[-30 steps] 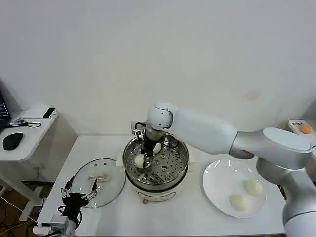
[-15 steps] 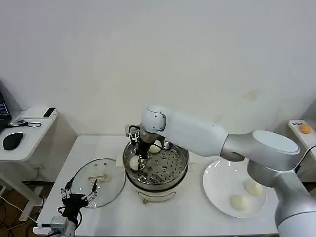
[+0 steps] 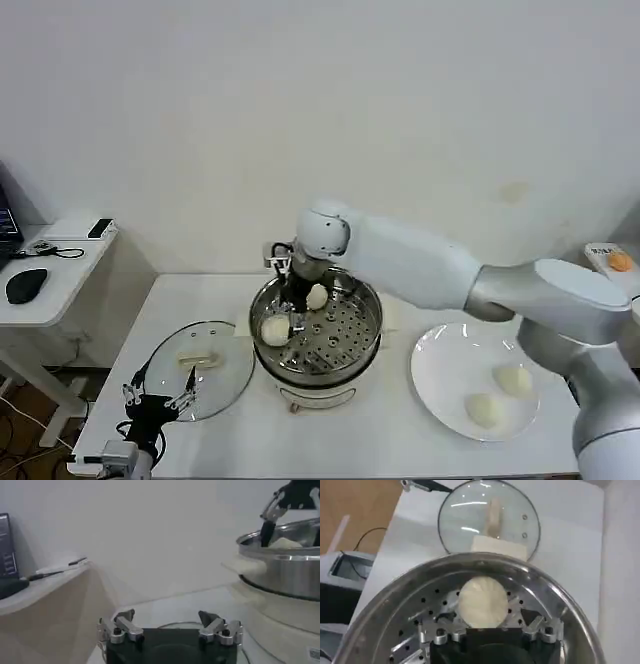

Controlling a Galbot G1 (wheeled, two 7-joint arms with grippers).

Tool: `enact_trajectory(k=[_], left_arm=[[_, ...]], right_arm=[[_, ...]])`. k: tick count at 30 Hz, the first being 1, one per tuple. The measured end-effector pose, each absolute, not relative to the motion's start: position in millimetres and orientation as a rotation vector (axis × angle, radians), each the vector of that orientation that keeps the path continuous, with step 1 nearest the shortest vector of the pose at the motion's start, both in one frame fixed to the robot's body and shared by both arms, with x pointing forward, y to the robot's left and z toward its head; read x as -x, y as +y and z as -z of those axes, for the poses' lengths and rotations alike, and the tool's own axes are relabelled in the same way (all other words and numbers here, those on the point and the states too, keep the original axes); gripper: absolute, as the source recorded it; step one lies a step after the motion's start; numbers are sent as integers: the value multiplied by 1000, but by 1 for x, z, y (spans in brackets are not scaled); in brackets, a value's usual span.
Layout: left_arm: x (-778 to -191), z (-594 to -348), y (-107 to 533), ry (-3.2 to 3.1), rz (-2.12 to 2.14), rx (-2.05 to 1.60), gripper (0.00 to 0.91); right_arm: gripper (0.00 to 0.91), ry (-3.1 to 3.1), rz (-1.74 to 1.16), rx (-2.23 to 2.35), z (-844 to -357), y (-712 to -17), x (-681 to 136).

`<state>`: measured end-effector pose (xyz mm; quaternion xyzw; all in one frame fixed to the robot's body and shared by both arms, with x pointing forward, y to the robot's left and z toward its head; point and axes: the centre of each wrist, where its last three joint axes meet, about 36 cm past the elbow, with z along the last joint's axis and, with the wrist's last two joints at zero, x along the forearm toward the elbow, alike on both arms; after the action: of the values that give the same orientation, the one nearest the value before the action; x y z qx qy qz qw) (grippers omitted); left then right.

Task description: Take steamed baozi put them in steamer then cover it.

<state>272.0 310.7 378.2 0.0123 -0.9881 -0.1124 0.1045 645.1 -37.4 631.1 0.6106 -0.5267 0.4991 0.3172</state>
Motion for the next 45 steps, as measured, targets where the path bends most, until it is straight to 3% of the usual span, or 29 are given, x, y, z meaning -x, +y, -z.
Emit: enact_trajectory(k=[10,19,29,45], left_arm=[[-266,-382,303,-2915,315,-24,907],[-263,-386,300,-2920,322,-15,907],[-259,-389,296,-2917,327,6,907],[-254,-385,297,-2901,332,1,907]], right_arm=[[907,-1437,-1336,-1555,-668,-143,-633],[907,-1461,-1314,-1451,-667,-256,-602],[907,-1377,-1269,-1385,-620,-335,-554],[907,-1196,-1272,-1312,-548,-369,-524]])
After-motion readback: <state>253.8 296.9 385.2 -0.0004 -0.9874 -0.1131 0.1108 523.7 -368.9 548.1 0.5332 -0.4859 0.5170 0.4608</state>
